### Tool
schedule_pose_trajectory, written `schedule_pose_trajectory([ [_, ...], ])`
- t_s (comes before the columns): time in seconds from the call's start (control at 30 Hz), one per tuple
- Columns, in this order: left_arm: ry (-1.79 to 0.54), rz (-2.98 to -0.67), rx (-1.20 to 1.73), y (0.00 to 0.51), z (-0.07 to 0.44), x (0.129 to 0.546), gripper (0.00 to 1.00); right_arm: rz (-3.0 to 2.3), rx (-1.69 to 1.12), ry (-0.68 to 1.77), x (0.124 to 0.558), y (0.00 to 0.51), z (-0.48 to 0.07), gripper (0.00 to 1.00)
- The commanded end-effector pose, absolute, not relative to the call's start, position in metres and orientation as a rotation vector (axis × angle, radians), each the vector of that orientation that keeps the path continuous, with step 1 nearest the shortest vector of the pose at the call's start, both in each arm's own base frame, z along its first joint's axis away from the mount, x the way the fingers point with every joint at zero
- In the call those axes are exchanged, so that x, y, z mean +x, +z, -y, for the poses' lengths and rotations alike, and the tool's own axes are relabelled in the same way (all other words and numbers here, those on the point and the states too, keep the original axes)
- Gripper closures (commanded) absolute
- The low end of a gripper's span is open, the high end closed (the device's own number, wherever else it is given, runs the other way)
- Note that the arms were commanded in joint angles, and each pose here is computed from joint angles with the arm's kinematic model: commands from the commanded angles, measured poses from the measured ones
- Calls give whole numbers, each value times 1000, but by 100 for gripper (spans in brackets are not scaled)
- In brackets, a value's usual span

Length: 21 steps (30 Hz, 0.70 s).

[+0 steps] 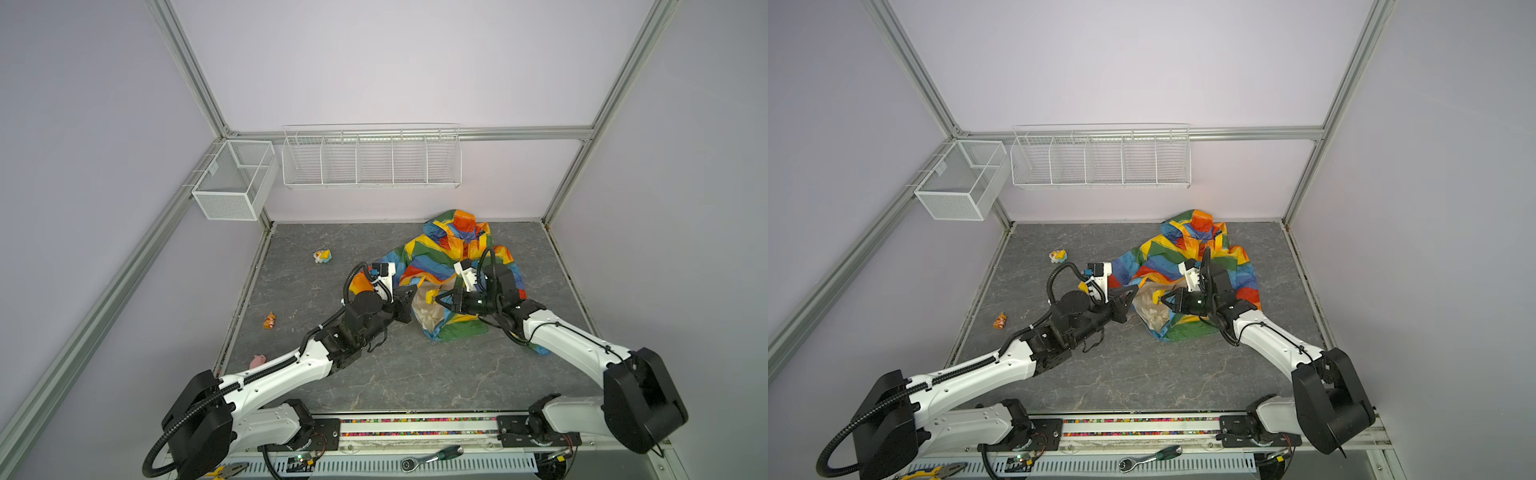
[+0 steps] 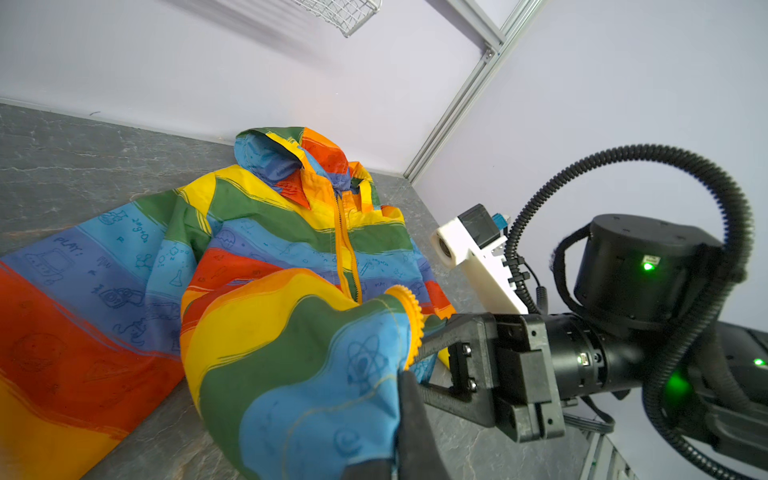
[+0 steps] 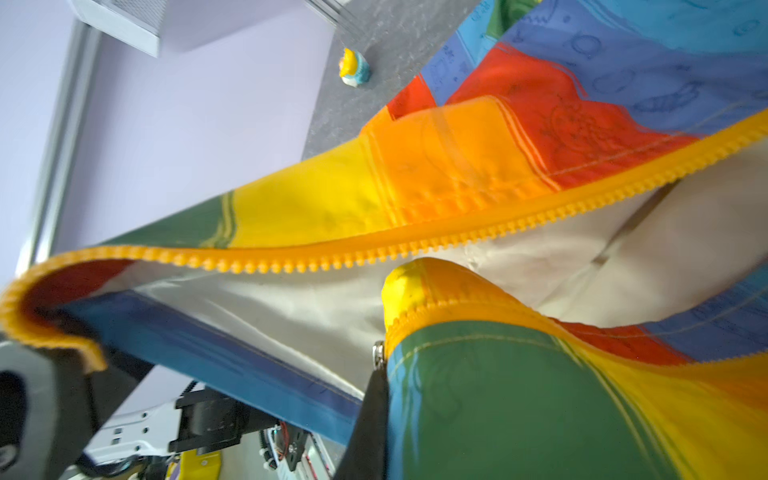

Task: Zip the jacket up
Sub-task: 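Lift the jacket hem upward with both grippers holding the zipper ends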

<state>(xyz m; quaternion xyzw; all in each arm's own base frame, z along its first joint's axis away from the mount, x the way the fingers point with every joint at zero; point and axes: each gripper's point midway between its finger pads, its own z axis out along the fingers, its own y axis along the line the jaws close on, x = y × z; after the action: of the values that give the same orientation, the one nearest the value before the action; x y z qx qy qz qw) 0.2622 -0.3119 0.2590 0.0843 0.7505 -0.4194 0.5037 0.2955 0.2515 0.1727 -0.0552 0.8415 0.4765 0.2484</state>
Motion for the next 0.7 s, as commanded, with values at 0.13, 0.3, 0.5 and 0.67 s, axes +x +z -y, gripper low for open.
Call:
schedule_pose_trajectory([
  [0.13,-1171,-1628,120,288,326,272,100,-2034,-254,1526,292,233,-259,94],
  [0.3,-1231,-1548,71,300,329,277,100,-1949,-292,1548,283,257,-255,94],
  [0.5,-1309,-1491,18,309,334,281,100,-1903,-318,1551,275,270,-252,94],
  [0.67,-1395,-1429,-18,317,337,280,100,-1867,-321,1567,275,277,-252,94],
])
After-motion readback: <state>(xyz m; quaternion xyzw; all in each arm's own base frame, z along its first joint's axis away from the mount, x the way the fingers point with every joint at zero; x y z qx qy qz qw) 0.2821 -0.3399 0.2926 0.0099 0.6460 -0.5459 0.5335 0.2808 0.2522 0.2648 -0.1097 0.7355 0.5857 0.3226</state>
